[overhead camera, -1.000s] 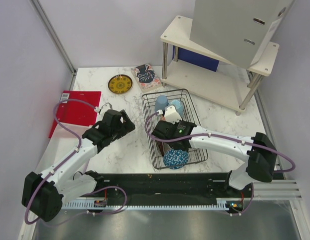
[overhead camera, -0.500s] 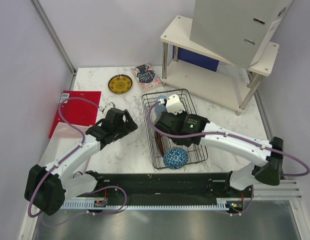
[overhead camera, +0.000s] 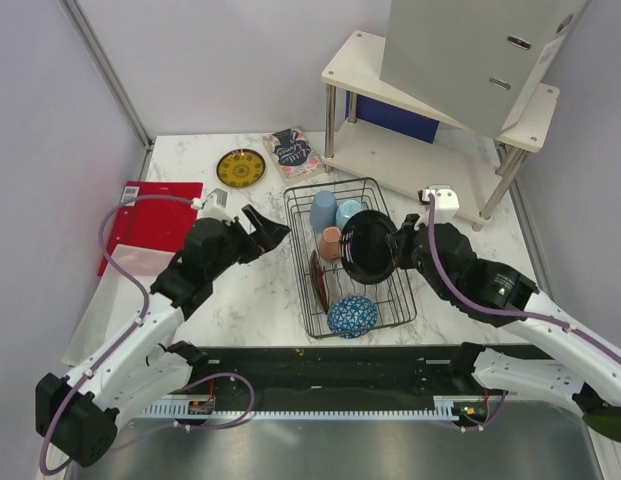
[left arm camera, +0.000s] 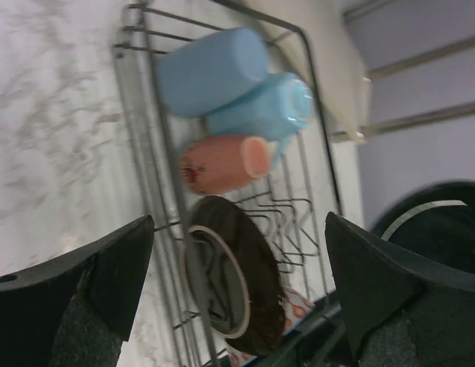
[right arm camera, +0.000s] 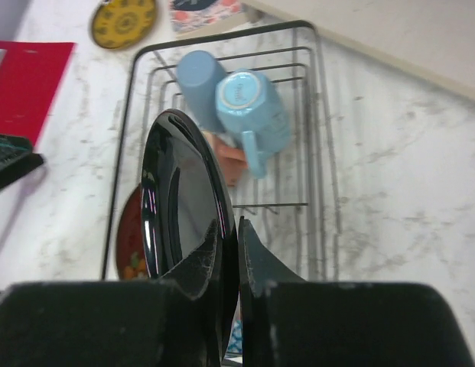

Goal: Unload the mixed dishes from the dish rack
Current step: Pick up the plate from the dish rack.

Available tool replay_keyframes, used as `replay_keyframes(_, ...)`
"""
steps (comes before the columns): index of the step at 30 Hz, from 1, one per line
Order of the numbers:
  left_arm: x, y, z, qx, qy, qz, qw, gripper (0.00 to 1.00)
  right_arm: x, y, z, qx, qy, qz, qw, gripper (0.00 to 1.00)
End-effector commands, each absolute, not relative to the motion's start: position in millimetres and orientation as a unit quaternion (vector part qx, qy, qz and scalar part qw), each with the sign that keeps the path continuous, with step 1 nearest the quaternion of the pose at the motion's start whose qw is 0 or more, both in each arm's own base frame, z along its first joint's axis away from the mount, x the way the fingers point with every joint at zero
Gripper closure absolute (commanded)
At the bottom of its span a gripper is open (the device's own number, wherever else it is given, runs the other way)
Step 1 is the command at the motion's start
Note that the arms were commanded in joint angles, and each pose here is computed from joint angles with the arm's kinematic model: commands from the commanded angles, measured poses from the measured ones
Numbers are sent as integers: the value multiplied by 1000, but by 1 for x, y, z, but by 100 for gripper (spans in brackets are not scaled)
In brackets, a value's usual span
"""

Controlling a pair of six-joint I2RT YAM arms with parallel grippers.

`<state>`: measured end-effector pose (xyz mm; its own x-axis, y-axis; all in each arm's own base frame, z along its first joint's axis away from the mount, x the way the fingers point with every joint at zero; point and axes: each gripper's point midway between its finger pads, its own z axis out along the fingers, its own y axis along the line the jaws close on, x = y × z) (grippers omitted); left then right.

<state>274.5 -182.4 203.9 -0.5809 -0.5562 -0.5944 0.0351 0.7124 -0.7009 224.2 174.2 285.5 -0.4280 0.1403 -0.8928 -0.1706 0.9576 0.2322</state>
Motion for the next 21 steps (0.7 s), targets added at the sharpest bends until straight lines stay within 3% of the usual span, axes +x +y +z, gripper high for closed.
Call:
replay_keyframes(1,253,-230,264,-25,729,-505,462,1,216,235,318,-19,781,357,511,100)
replay_keyframes(7,233,-253,268,47,713,-562,418,2,207,261,319,-42,761,422,492,100)
replay_keyframes(15,218,-258,273,83,690,-587,414,7,209,279,310,-56,757,443,477,100)
replay_keyframes(18,215,-260,271,88,688,-592,410,21,211,284,308,-58,756,446,475,100)
replay_keyframes(19,214,-260,271,90,688,-593,409,38,212,285,308,-57,755,446,476,100)
replay_keyframes(21,214,-260,269,90,689,-592,408,52,213,284,308,-56,756,443,478,100)
